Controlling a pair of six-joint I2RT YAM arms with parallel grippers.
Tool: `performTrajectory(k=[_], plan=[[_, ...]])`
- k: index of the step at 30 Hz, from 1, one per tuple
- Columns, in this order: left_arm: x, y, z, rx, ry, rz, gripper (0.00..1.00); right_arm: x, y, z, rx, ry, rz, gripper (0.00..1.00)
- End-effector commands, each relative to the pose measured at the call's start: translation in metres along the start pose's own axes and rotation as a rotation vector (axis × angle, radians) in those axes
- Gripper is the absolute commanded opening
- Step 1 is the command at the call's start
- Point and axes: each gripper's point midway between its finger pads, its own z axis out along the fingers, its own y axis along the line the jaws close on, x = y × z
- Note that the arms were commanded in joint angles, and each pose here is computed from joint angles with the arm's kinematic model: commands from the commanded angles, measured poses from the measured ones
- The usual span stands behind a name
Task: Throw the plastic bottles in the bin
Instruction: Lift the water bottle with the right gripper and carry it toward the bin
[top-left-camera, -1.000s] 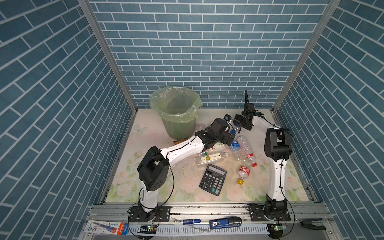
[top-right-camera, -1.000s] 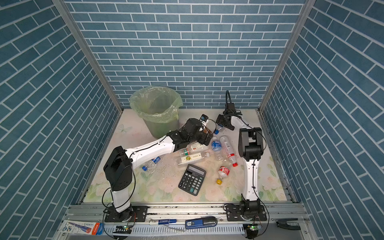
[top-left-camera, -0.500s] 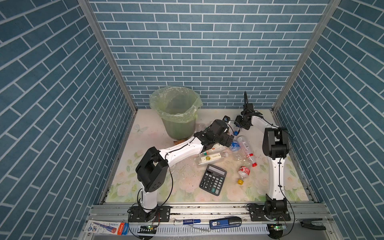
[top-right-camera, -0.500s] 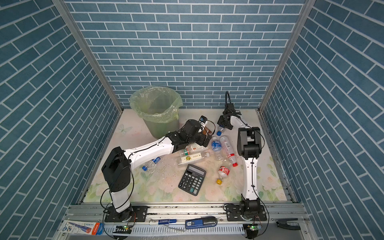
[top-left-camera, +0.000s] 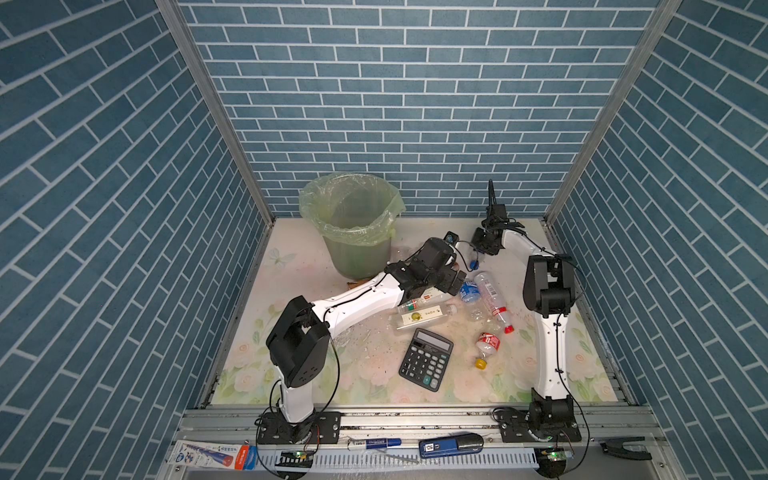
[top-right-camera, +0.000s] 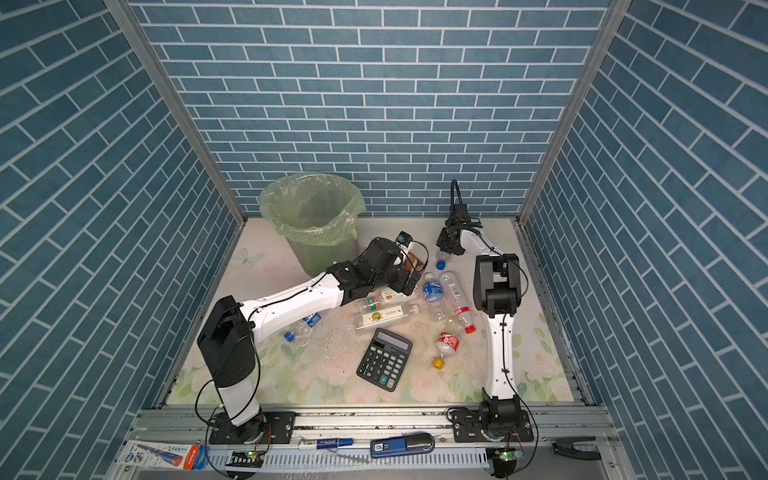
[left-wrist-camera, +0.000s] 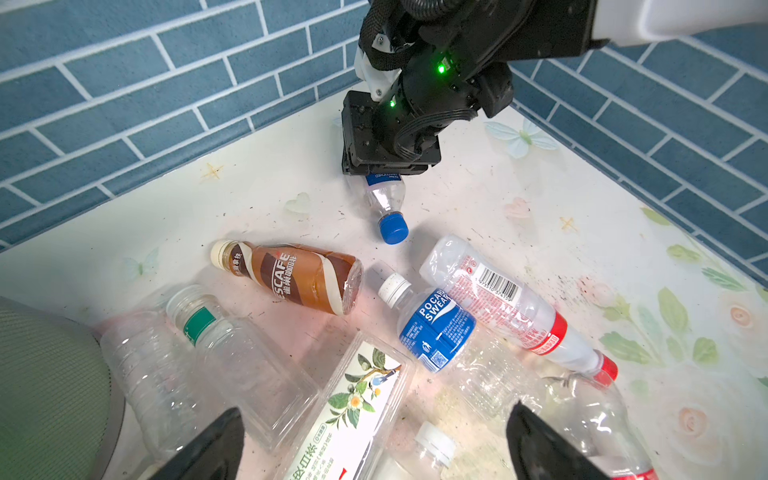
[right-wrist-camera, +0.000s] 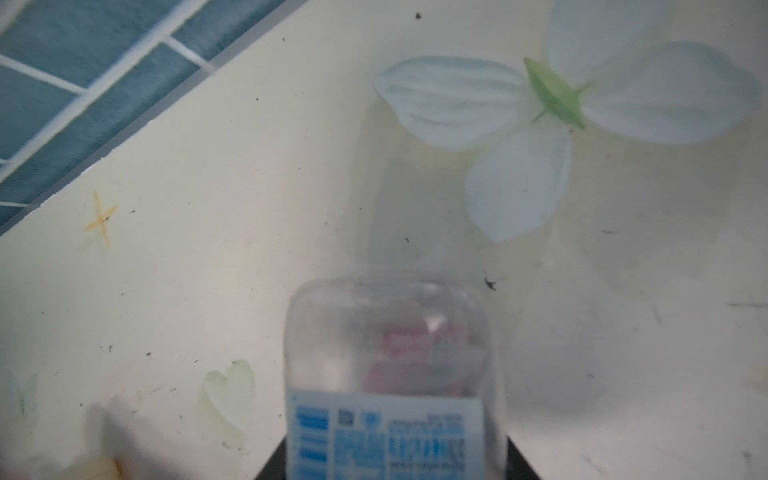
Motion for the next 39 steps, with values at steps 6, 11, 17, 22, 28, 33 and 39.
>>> performTrajectory(k=[6,11,17,22,28,33,39], plan=[[-0.005,-0.004,0.000,0.021,0.042,-0.049,0.99,-0.020,0.013,-0.011,-0.035,-0.032,0.019,0.39],[-0.015,0.000,-0.010,0.002,0.053,-0.054,0.99,-0.037,0.024,-0.027,-0.054,-0.061,0.012,0.36],[-0.032,0.013,-0.025,-0.002,0.030,-0.052,0.99,-0.057,0.042,-0.062,-0.094,-0.127,0.010,0.34],[-0.051,0.014,-0.039,0.018,-0.001,-0.057,0.99,-0.068,0.067,-0.111,-0.146,-0.209,-0.042,0.33],[-0.071,0.017,-0.064,0.041,-0.061,-0.079,0.99,-0.079,0.122,-0.188,-0.295,-0.350,-0.144,0.31],[-0.086,0.028,-0.090,0.037,-0.106,-0.080,0.99,-0.078,0.187,-0.248,-0.438,-0.474,-0.265,0.31],[-0.108,0.068,-0.135,0.004,-0.191,-0.156,0.99,-0.069,0.276,-0.318,-0.652,-0.612,-0.401,0.31]])
